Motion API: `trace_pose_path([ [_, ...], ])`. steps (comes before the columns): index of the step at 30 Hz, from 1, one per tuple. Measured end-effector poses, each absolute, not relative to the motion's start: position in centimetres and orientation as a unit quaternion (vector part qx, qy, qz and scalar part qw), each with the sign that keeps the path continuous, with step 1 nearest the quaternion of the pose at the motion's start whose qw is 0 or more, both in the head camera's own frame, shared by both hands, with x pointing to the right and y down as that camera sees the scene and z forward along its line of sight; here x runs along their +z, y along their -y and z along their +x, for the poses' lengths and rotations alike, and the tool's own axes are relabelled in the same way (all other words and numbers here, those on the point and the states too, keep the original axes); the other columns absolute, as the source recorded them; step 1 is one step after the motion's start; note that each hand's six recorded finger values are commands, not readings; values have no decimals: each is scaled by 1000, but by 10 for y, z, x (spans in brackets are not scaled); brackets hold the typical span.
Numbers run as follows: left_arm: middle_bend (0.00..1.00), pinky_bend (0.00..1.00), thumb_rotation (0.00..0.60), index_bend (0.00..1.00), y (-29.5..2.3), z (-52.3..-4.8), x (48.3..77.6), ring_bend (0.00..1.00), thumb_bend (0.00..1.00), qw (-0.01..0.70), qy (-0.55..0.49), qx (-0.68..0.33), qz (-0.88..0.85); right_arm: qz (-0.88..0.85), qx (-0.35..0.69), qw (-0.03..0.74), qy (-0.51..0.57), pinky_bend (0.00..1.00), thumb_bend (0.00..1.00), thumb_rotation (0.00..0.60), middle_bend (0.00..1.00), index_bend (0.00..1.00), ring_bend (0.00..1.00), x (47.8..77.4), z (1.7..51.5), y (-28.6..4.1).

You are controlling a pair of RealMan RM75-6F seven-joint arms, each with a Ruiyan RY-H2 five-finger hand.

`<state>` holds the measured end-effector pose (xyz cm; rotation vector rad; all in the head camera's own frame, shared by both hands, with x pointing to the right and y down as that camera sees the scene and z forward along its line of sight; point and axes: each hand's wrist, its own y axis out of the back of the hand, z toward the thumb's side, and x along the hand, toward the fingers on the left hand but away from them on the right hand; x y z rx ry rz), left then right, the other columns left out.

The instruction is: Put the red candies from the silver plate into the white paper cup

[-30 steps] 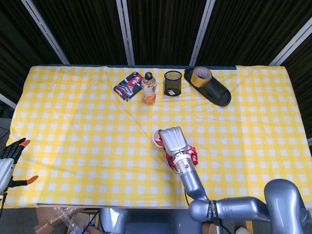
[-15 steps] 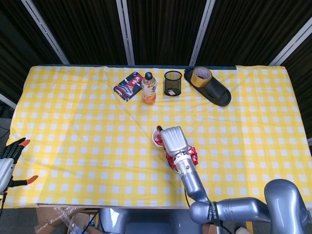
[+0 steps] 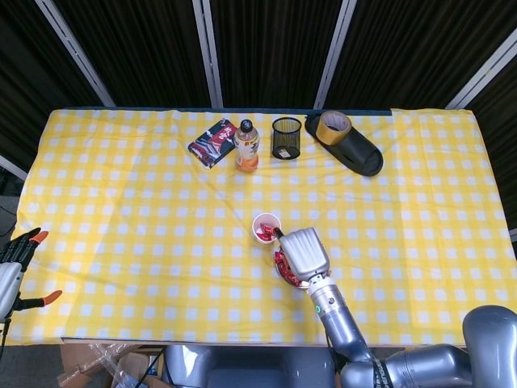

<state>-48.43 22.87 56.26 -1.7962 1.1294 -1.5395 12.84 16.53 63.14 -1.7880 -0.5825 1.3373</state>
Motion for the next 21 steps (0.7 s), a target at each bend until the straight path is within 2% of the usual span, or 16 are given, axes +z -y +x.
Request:
trace_pose_path([
  [7, 0, 0, 600, 0, -229, -484, 562, 0, 16, 261, -419, -569, -657, -715, 534, 404, 201, 953, 396, 600, 972, 283, 1000, 641, 142, -195],
  [21, 0, 0, 600, 0, -229, -487, 562, 0, 16, 259, -424, -570, -654, -716, 552, 384, 191, 954, 396, 600, 972, 283, 1000, 667, 149, -209],
])
